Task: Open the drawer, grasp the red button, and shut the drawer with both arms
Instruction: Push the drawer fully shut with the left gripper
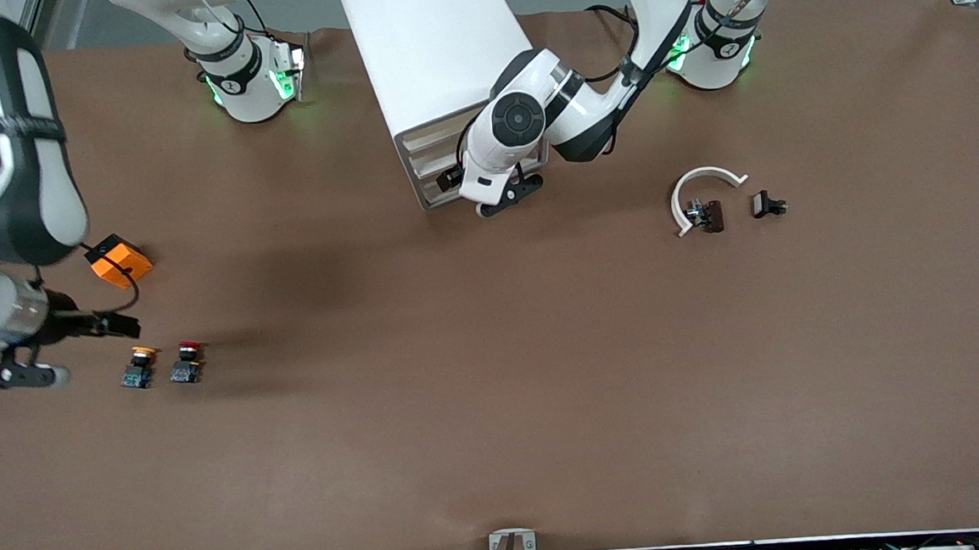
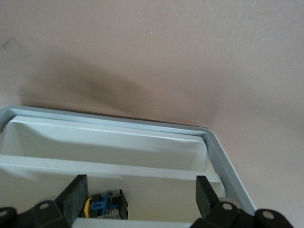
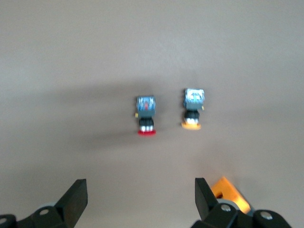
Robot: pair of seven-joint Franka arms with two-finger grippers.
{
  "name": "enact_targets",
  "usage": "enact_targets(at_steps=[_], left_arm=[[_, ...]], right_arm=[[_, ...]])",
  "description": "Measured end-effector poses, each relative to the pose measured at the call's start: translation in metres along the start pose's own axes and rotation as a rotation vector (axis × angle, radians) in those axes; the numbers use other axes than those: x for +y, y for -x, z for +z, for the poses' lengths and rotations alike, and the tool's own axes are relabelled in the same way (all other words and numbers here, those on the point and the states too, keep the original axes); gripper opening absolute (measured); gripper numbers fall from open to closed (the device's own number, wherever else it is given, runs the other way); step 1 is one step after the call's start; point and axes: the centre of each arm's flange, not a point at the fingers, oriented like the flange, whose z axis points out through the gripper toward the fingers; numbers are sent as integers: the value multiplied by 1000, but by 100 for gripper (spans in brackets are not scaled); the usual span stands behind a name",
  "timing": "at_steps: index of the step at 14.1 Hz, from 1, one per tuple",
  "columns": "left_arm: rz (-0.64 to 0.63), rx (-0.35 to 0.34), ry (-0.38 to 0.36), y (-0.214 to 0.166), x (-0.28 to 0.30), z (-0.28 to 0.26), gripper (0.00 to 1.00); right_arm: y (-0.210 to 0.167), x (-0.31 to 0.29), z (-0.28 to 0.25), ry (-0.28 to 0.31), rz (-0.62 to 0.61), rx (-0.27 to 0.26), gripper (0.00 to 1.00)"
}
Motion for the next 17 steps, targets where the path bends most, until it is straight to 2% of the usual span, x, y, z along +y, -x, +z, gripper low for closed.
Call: enact_targets(at_steps=[3,6,9,13,17], left_arm=[[-33,-36,0,-1,-1,8,100],[-41,-45,2,-1,-1,9,100],[-64,-70,12,0,0,9,100],[-65,-71,12,0,0,9,100],[-63,-59,39,-4,6,-2,100]], right_arm=[[34,3,-55,-8,2,-2,100],[52,6,-80,-11,4,-1,100],[54,10,-80,-12,11,-14,100],[55,22,-78,-14,32,-18,100],[55,25,-108,-12,37,21,100]])
